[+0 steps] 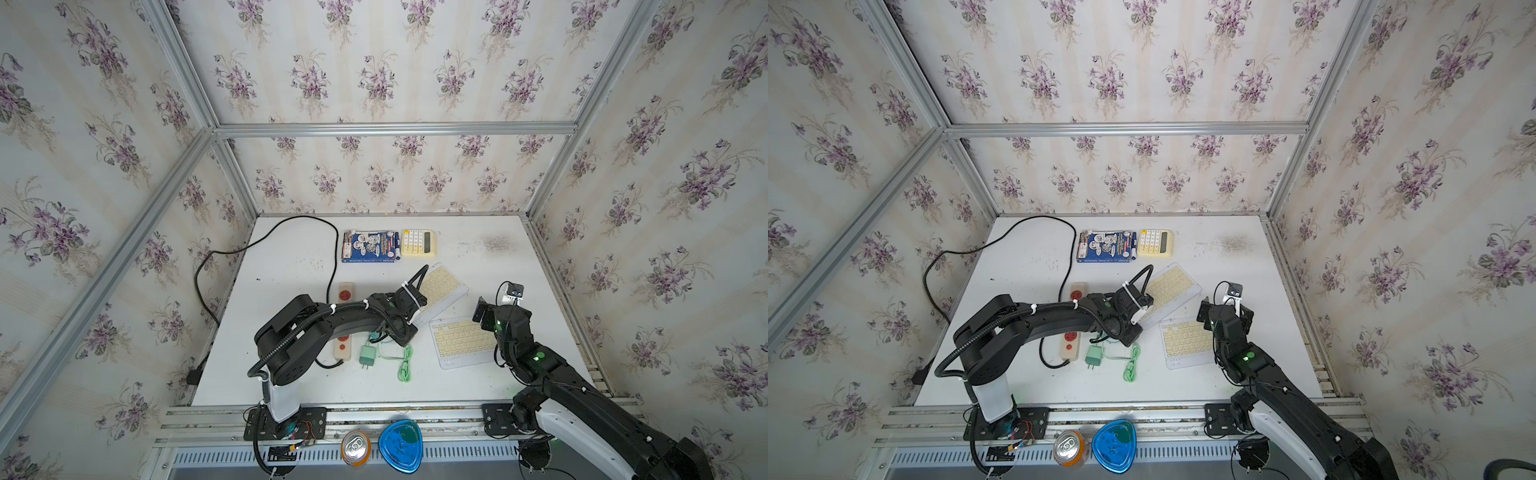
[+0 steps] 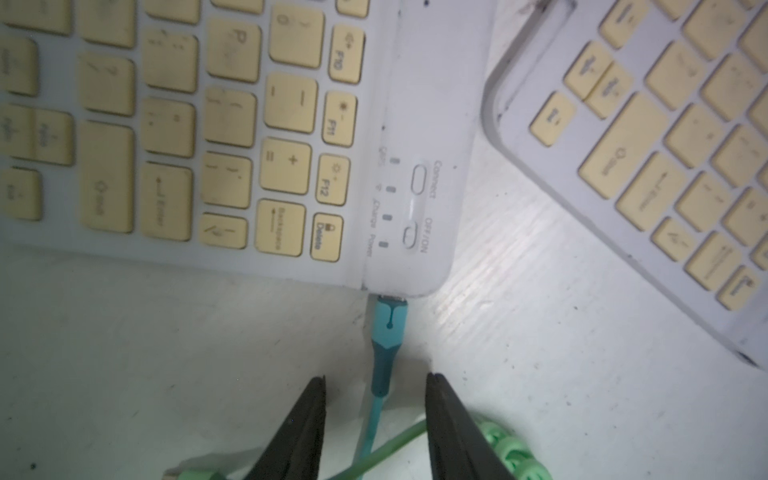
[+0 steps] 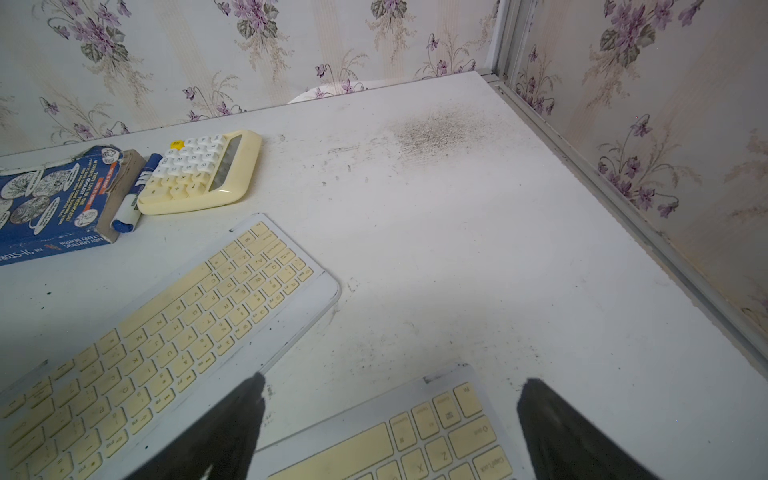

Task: Unplug the wireless keyboard
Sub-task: Pick up the keyboard from the center of the board.

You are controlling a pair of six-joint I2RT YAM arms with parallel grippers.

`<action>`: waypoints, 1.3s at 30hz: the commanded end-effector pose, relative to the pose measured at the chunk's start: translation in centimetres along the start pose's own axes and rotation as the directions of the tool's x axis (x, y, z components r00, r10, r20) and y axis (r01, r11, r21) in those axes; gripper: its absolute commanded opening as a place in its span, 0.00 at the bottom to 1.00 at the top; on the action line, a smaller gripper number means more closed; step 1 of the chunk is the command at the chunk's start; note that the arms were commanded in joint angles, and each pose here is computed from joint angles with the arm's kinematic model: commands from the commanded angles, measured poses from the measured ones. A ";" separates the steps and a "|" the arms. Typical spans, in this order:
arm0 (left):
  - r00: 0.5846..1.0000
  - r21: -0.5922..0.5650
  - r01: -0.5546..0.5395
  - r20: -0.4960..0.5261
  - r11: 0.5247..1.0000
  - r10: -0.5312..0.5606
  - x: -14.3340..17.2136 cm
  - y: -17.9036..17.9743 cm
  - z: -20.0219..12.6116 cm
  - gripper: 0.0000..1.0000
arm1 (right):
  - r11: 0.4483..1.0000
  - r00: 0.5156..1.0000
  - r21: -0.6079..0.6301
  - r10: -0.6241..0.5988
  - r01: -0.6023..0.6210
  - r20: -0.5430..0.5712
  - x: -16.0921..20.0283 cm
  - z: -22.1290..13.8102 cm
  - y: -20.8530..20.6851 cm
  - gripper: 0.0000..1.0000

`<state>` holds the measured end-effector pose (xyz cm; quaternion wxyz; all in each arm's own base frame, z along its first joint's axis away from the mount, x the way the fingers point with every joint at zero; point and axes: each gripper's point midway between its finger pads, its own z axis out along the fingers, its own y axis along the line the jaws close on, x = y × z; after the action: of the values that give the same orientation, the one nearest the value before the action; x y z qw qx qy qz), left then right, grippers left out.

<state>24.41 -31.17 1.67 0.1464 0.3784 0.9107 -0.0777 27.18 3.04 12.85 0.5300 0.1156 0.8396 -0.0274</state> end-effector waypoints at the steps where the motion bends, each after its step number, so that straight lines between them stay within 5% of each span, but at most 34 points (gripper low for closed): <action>1: 0.998 0.003 -0.012 -0.064 1.000 0.013 1.7 0.0 0.5 0.40 | 1.000 0.999 -0.010 0.022 -0.022 0.027 -0.9 -0.1 0.2 0.99; 12: 0.993 -0.021 -0.023 -0.113 1.000 0.020 2.4 0.6 1.2 0.02 | 1.000 0.999 -0.011 0.021 -0.021 0.025 -0.9 -0.1 0.3 0.99; 19: 0.997 0.037 0.005 -0.084 0.999 -0.002 1.7 0.0 0.4 0.00 | 1.000 0.999 -0.016 0.026 -0.026 0.022 -1.0 -0.3 0.3 0.98; 24: 1.000 0.048 0.018 0.000 0.999 -0.018 -0.1 0.0 -2.4 0.00 | 0.979 0.983 -0.093 0.175 -0.179 -0.050 -1.3 -1.6 1.4 0.97; 33: 0.995 0.019 0.028 0.096 0.999 -0.029 -1.3 0.6 -5.5 0.00 | 0.816 0.870 -0.326 0.388 -0.478 -0.304 0.9 -2.6 7.3 1.00; 39: 0.993 0.027 0.024 0.112 0.999 -0.027 -1.5 0.5 -5.8 0.00 | 0.629 0.707 -0.348 0.509 -0.695 -0.491 3.5 -2.3 10.4 0.99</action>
<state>24.47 -30.35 7.35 0.1866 0.3664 0.9048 -0.1113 25.46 11.22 9.38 0.3828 0.2322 0.8471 0.2862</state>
